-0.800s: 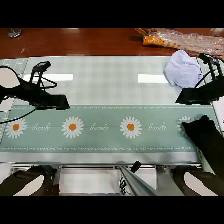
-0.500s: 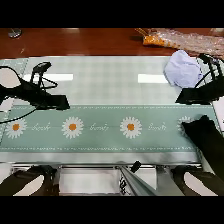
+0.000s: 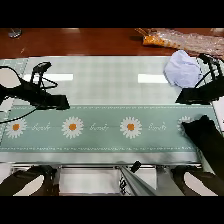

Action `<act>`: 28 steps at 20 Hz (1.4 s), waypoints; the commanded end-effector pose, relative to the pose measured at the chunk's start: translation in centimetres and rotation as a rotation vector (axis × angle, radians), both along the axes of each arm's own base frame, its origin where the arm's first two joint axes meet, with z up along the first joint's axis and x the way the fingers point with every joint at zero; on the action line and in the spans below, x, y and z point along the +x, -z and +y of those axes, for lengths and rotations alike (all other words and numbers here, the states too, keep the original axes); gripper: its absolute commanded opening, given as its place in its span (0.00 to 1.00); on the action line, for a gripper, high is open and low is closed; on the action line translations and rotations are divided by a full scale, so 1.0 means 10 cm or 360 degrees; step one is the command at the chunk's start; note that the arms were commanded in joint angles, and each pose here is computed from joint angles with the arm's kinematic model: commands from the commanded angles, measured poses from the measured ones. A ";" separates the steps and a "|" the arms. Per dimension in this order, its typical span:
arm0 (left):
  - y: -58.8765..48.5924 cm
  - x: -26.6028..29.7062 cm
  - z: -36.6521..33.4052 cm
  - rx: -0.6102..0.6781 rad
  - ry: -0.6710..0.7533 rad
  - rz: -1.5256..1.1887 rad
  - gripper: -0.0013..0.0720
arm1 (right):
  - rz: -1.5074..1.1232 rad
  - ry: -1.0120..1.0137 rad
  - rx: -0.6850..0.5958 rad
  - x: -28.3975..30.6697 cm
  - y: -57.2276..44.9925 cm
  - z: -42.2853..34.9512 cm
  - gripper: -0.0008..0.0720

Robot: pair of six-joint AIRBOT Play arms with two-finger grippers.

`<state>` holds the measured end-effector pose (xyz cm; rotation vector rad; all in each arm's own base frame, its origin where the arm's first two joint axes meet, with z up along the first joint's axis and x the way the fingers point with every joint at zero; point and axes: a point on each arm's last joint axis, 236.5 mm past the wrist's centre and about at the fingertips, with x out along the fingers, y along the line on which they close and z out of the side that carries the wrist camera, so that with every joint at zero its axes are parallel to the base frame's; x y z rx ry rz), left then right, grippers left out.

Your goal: Fold the shirts.

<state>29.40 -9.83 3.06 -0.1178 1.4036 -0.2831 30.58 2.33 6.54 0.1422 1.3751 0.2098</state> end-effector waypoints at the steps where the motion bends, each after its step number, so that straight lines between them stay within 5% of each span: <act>1: 0.00 0.00 -0.01 -0.0007 -0.0002 -0.0001 0.96 | -0.0035 0.0008 0.0019 0.05 -0.01 0.03 0.83; 11: 0.02 0.01 -0.04 -0.0026 -0.0003 0.0012 0.96 | -0.0408 0.0003 0.0309 0.54 -0.33 0.41 0.83; 18: 0.03 0.02 0.00 0.0006 0.0027 0.0000 0.96 | -0.0881 0.0582 -0.0198 1.52 -0.58 -0.82 0.81; 28: 0.02 0.07 -0.05 -0.0025 0.0032 -0.0036 0.96 | -0.0619 0.0993 -0.0059 2.30 0.27 -1.95 0.82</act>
